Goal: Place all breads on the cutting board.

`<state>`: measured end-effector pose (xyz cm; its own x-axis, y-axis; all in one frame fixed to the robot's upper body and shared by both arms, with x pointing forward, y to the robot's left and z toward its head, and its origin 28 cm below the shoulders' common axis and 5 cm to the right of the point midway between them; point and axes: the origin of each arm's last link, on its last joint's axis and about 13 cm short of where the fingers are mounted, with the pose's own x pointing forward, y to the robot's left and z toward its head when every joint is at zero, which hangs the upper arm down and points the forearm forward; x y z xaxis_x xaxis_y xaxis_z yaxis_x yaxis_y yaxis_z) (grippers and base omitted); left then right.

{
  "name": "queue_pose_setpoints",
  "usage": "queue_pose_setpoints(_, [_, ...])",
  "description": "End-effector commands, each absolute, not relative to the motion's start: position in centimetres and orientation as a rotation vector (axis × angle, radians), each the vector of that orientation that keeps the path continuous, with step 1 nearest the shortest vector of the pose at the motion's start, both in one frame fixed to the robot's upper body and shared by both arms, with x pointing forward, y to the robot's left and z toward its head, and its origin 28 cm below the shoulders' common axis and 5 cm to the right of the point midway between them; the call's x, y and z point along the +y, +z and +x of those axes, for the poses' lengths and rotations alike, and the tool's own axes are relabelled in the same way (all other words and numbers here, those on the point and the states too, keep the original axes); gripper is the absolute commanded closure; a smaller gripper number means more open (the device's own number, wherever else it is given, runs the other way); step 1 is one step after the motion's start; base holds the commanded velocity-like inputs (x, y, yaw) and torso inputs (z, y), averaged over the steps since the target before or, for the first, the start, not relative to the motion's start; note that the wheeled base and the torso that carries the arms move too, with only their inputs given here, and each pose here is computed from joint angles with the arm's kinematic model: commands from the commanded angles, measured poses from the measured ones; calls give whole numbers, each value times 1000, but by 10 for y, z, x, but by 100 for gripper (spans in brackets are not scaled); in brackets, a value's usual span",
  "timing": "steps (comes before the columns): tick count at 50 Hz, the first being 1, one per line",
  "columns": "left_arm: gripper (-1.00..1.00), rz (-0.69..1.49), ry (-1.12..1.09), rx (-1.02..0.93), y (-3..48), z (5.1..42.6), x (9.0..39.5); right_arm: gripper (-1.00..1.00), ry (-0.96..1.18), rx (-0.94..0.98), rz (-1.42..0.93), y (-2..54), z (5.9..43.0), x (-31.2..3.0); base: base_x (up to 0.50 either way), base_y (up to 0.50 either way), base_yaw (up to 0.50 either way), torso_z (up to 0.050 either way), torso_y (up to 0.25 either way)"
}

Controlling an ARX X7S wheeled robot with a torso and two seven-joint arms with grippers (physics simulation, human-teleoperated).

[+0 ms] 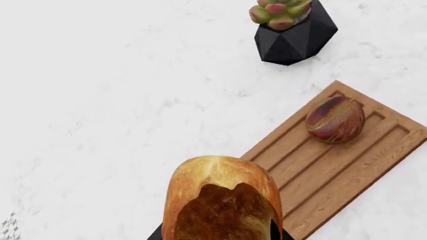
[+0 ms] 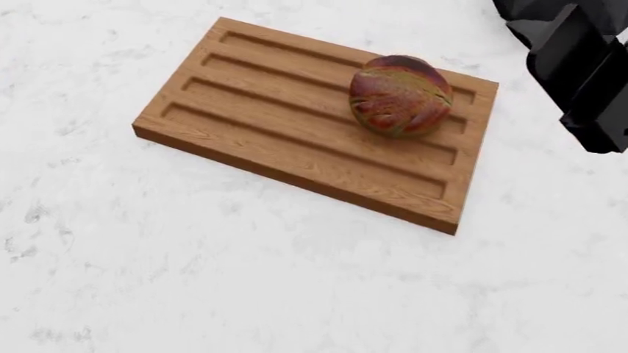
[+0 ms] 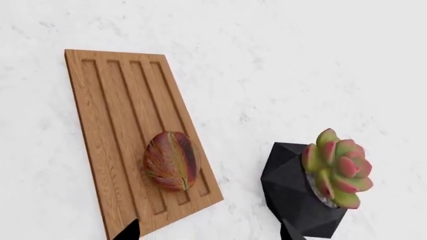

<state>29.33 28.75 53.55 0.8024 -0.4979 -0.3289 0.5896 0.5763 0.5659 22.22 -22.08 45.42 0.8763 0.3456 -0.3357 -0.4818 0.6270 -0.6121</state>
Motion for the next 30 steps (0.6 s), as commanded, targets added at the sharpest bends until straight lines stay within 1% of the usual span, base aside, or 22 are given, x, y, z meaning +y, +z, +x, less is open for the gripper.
queue_pose_setpoints(1, [100,706,-647,135,538,294,285,-100,471,189,-768,461,223,-220,0,0,0,14,-203])
queue_pose_setpoints(13, [100,727,-654,121,547,295,280,-100,467,182,-766,462,226,-221,0,0,0,14,-202])
queue_pose_setpoints(21, [100,724,-658,124,546,296,279,-100,465,178,-764,462,226,-222,0,0,0,14,-201])
queue_pose_setpoints(22, [100,723,-656,118,541,302,278,-100,460,181,-763,461,226,-223,0,0,0,14,-201])
queue_pose_setpoints(30, [100,719,-652,108,543,301,277,-100,463,172,-762,462,225,-223,0,0,0,14,-203])
